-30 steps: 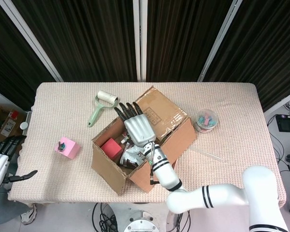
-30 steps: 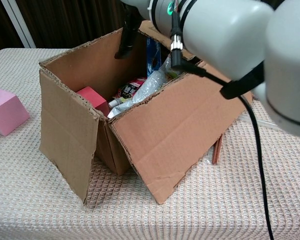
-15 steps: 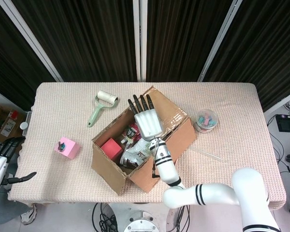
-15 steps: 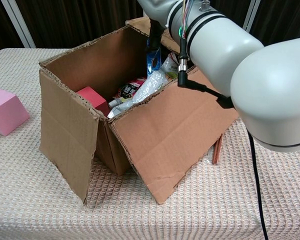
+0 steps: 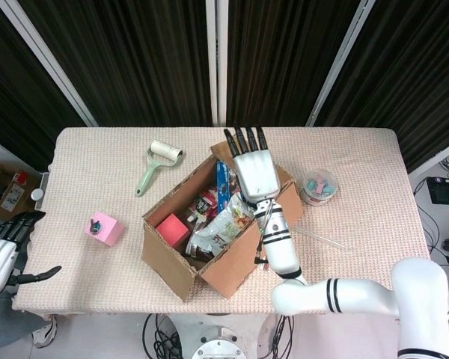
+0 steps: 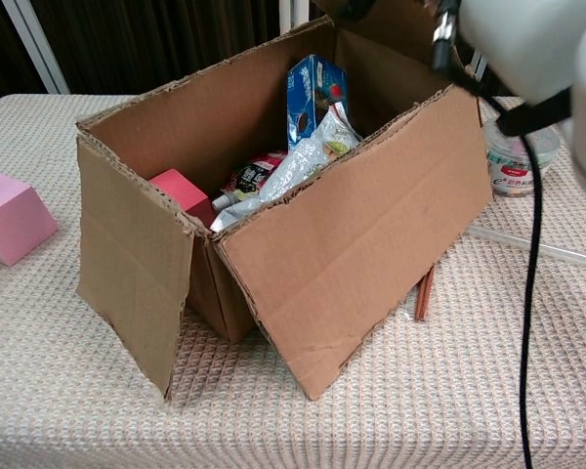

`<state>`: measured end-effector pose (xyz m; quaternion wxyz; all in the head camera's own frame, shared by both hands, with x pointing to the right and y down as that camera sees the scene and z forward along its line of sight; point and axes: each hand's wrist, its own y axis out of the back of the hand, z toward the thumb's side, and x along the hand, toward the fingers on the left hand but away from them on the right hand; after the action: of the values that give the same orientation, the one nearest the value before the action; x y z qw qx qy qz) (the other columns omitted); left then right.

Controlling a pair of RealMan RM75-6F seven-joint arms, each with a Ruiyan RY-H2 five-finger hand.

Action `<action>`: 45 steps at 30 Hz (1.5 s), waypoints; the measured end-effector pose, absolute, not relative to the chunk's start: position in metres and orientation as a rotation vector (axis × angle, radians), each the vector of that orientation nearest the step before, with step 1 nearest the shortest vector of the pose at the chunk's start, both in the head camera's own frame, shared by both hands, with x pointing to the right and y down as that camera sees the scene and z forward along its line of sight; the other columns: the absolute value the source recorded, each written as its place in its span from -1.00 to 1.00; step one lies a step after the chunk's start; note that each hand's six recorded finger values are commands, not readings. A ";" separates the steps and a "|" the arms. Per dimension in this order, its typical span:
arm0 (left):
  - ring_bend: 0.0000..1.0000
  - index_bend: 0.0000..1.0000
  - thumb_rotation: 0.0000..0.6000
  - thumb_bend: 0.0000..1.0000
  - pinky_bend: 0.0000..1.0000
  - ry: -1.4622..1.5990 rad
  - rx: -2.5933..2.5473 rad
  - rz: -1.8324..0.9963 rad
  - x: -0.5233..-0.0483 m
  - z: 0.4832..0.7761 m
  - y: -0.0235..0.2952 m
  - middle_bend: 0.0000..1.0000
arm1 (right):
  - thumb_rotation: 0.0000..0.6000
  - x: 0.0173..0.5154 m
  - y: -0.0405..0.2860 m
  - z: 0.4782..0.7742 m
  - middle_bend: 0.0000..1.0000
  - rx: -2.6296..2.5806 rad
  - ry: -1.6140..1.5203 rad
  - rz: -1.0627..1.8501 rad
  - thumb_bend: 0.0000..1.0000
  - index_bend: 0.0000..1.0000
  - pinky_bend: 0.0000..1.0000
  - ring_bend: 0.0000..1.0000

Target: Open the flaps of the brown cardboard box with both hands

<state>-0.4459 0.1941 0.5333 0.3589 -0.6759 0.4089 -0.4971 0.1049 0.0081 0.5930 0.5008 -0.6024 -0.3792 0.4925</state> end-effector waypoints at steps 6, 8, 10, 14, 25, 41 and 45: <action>-0.79 -0.80 0.24 -1.00 -0.58 1.046 -1.755 -1.294 -0.444 0.538 0.196 -0.75 | 1.00 0.155 -0.023 0.550 -1.00 -1.360 -1.017 1.194 -0.67 -1.00 -1.00 -1.00; -0.79 -0.80 0.24 -1.00 -0.58 1.047 -1.756 -1.295 -0.443 0.539 0.196 -0.75 | 1.00 0.179 -0.033 0.541 -1.00 -1.325 -1.050 1.222 -0.67 -1.00 -1.00 -1.00; -0.79 -0.80 0.24 -1.00 -0.58 1.049 -1.758 -1.295 -0.442 0.540 0.195 -0.75 | 1.00 0.201 -0.039 0.538 -1.00 -1.301 -1.072 1.259 -0.67 -1.00 -1.00 -1.00; -0.79 -0.80 0.24 -1.00 -0.58 1.044 -1.764 -1.294 -0.439 0.541 0.195 -0.75 | 1.00 0.238 -0.047 0.548 -1.00 -1.269 -1.095 1.337 -0.67 -1.00 -1.00 -1.00; -0.79 -0.80 0.25 -1.00 -0.58 1.017 -1.758 -1.291 -0.429 0.540 0.192 -0.75 | 1.00 0.322 -0.046 0.586 -1.00 -1.256 -1.149 1.479 -0.65 -1.00 -1.00 -1.00; -0.80 -0.80 0.27 -1.00 -0.58 0.965 -1.597 -1.327 -0.441 0.544 0.196 -0.75 | 1.00 0.430 0.155 0.576 -1.00 -1.382 -1.120 1.454 -0.69 -1.00 -1.00 -1.00; -0.81 -0.80 0.30 -1.00 -0.58 0.927 -1.538 -1.355 -0.444 0.547 0.201 -0.76 | 1.00 0.459 0.206 0.574 -1.00 -1.320 -1.132 1.530 -0.69 -1.00 -1.00 -1.00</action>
<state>-0.4439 0.2010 0.5466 0.4314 -0.6169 0.3717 -0.5433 0.4587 0.2056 0.5736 0.4009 -0.5221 -0.4479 0.6051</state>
